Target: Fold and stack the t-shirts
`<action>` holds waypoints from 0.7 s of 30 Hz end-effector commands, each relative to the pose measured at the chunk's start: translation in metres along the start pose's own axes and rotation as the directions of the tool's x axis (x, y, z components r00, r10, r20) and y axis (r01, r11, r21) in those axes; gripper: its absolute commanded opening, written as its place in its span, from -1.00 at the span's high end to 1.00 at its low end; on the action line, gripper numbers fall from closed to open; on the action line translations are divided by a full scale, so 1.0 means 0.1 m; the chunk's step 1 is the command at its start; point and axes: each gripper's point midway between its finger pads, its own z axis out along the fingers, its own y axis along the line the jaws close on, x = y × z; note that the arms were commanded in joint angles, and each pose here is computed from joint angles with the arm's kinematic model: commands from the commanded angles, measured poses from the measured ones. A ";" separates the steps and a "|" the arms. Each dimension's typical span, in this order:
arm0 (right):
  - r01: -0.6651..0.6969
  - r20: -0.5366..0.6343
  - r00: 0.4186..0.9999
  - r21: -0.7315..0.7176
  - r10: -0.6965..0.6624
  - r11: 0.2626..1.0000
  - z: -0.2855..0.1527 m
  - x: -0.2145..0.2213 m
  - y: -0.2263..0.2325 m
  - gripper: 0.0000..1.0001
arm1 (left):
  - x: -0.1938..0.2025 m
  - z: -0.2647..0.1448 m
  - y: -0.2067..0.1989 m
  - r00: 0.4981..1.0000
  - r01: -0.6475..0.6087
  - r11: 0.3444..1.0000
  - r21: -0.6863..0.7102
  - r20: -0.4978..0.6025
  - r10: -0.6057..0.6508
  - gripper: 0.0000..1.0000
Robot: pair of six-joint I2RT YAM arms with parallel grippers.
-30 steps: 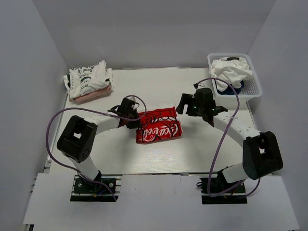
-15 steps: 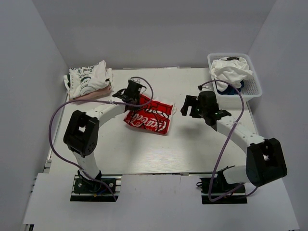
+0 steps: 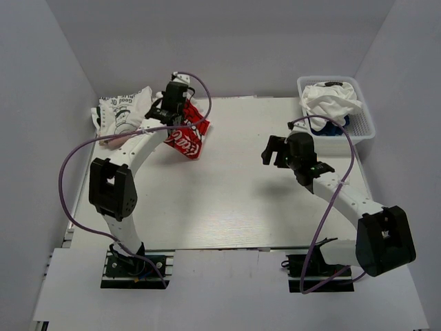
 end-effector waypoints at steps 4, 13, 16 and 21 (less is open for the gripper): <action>0.006 0.031 1.000 -0.030 -0.005 1.000 0.09 -0.11 0.07 -0.81 | -0.69 -0.01 0.64 0.992 0.028 0.995 -0.096 0.123 -0.016 1.00; 0.006 0.021 1.000 -0.050 -0.005 0.999 0.12 -0.13 0.13 -0.81 | -1.04 0.23 1.14 0.989 0.065 0.990 -0.125 0.142 -0.047 1.00; 0.005 0.020 1.000 -0.049 -0.004 0.999 0.13 -0.14 0.12 -0.81 | -1.11 0.26 1.30 0.985 0.087 0.987 -0.138 0.157 -0.065 1.00; 0.003 0.000 1.000 -0.062 -0.003 0.998 0.19 -0.12 0.16 -0.81 | -1.07 0.46 1.63 0.982 0.122 0.981 -0.153 0.162 -0.097 1.00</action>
